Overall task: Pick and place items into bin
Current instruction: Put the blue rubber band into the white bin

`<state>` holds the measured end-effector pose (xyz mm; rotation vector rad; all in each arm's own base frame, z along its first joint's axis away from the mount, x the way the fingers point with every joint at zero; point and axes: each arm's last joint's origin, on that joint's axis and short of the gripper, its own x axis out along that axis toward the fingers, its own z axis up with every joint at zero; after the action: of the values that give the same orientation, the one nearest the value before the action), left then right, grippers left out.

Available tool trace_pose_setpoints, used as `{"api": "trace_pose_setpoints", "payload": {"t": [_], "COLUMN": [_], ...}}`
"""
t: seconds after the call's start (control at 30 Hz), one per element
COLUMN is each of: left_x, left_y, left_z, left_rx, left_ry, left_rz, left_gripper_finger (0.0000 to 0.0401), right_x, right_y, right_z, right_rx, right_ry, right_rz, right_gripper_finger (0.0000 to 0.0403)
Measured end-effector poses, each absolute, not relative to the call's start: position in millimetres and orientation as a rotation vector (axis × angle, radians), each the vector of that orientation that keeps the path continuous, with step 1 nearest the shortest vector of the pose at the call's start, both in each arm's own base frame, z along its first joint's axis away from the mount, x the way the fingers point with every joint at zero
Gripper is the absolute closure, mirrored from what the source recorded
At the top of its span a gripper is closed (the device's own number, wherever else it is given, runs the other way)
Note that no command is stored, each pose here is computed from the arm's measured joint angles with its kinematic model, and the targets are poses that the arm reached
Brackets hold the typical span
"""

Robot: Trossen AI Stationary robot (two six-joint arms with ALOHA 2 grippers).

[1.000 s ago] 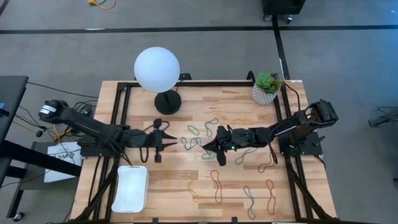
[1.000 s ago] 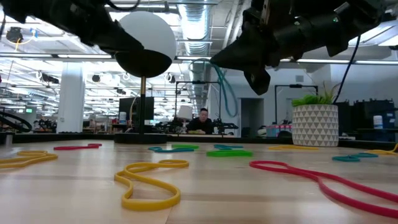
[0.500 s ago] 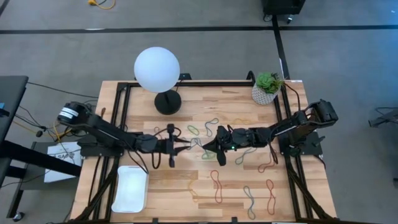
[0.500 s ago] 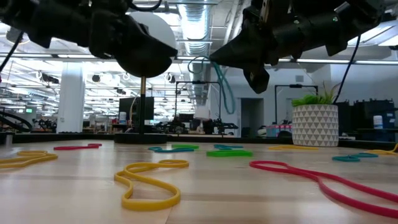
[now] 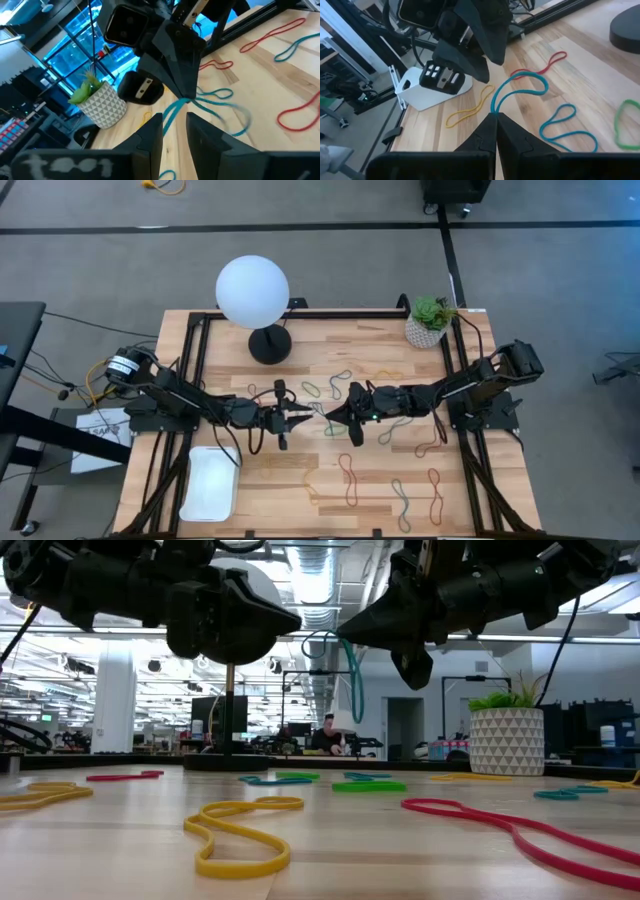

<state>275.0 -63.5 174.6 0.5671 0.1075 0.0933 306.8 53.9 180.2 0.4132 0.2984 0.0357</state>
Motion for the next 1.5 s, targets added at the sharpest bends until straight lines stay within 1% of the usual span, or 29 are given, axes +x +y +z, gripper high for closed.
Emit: {"api": "trace_pose_setpoints", "payload": {"t": [0.13,0.3,0.4,0.63,0.7,0.83,0.93,1.07,1.2,1.37,1.5], "left_x": [284.0,293.4,296.7,297.5,297.5,297.5,297.4,296.8,296.1,294.3,288.2], "left_y": [-60.9,-57.8,-57.9,-58.1,-58.1,-58.1,-58.5,-60.5,-62.6,-66.3,-79.0], "left_z": [179.2,181.3,186.4,187.4,187.4,187.4,187.3,186.4,185.5,185.8,191.4], "left_rx": [0.580,0.608,0.602,0.604,0.604,0.603,0.601,0.605,0.610,0.620,0.654], "left_ry": [0.149,0.249,0.245,0.247,0.247,0.247,0.247,0.254,0.262,0.274,0.264], "left_rz": [0.099,0.107,0.138,0.141,0.141,0.141,0.140,0.131,0.124,0.185,0.233], "left_gripper_finger": [0.0324,0.0324,0.0324,0.0327,0.0340,0.0391,0.0395,0.0399,0.0400,0.0401,0.0401], "right_x": [307.2,307.4,307.4,307.4,307.4,307.4,307.3,306.1,305.4,305.5,305.5], "right_y": [54.2,54.8,54.9,54.9,54.9,54.7,54.7,54.6,54.5,54.4,54.3], "right_z": [182.0,183.0,183.0,183.0,183.0,183.0,182.7,178.5,176.3,176.5,176.5], "right_rx": [0.417,0.429,0.435,0.435,0.435,0.435,0.434,0.428,0.424,0.424,0.424], "right_ry": [0.281,0.271,0.272,0.272,0.272,0.272,0.275,0.318,0.342,0.339,0.339], "right_rz": [0.041,0.046,0.046,0.046,0.046,0.045,0.044,0.033,0.027,0.026,0.026], "right_gripper_finger": [0.0402,0.0402,0.0402,0.0402,0.0402,0.0402,0.0399,0.0388,0.0368,0.0341,0.0332]}}
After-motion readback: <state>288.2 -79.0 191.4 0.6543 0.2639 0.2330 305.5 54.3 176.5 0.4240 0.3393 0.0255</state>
